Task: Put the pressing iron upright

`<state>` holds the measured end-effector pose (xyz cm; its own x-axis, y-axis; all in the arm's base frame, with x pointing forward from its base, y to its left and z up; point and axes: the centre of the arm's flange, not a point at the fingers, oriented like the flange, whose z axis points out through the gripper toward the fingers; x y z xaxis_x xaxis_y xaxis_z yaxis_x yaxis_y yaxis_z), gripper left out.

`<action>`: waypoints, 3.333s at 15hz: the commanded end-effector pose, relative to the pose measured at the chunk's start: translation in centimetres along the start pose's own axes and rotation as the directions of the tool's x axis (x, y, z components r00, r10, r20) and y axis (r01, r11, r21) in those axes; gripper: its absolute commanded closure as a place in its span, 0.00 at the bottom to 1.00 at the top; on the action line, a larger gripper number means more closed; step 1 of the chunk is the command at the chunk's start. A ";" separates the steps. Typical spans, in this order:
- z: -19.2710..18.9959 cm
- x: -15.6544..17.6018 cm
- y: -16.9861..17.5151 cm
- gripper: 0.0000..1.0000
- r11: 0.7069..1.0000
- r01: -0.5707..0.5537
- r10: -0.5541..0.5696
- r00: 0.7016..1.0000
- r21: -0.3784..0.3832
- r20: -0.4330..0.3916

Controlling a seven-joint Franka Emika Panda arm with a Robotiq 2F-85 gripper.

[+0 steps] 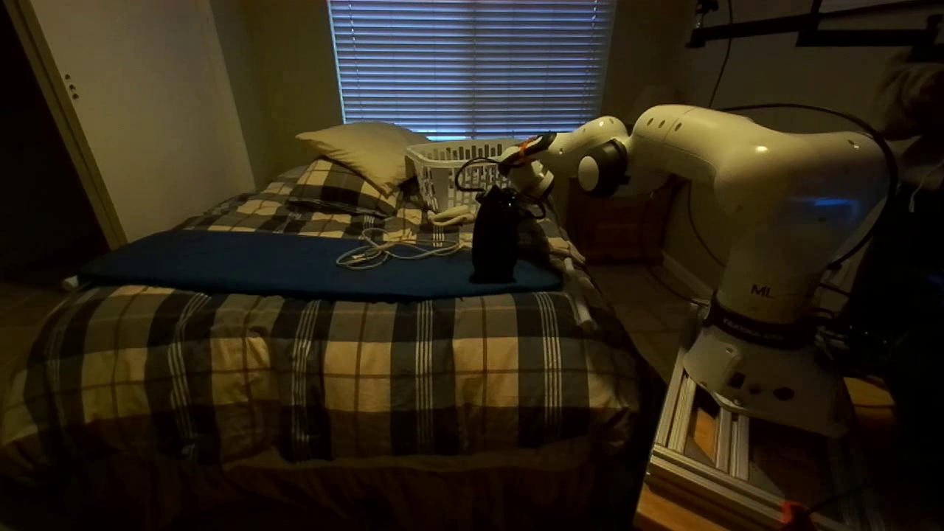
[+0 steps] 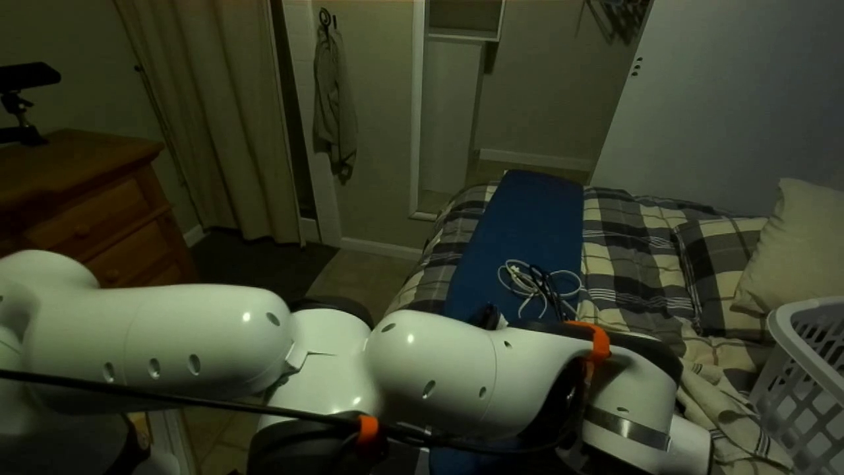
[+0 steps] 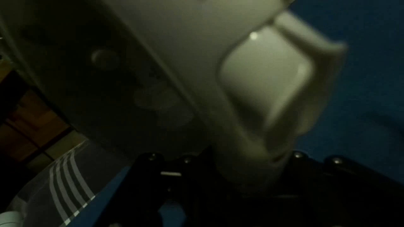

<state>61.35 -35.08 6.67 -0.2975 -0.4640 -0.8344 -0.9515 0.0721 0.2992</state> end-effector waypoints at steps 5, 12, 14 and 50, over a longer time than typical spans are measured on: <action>-1.0 -0.1 -2.7 0.04 0.998 0.047 -0.054 0.989 -0.052 -0.139; -2.4 -3.4 -1.8 0.00 0.976 0.166 -0.205 0.922 -0.142 -0.328; -2.9 -4.4 -1.4 0.00 0.962 0.204 -0.259 0.889 -0.179 -0.377; -1.2 -31.5 5.7 0.00 0.602 0.284 -0.769 0.458 -0.746 -0.446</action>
<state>69.67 -23.23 34.20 0.6458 -0.6577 -0.3877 -0.6143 -0.7492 0.2476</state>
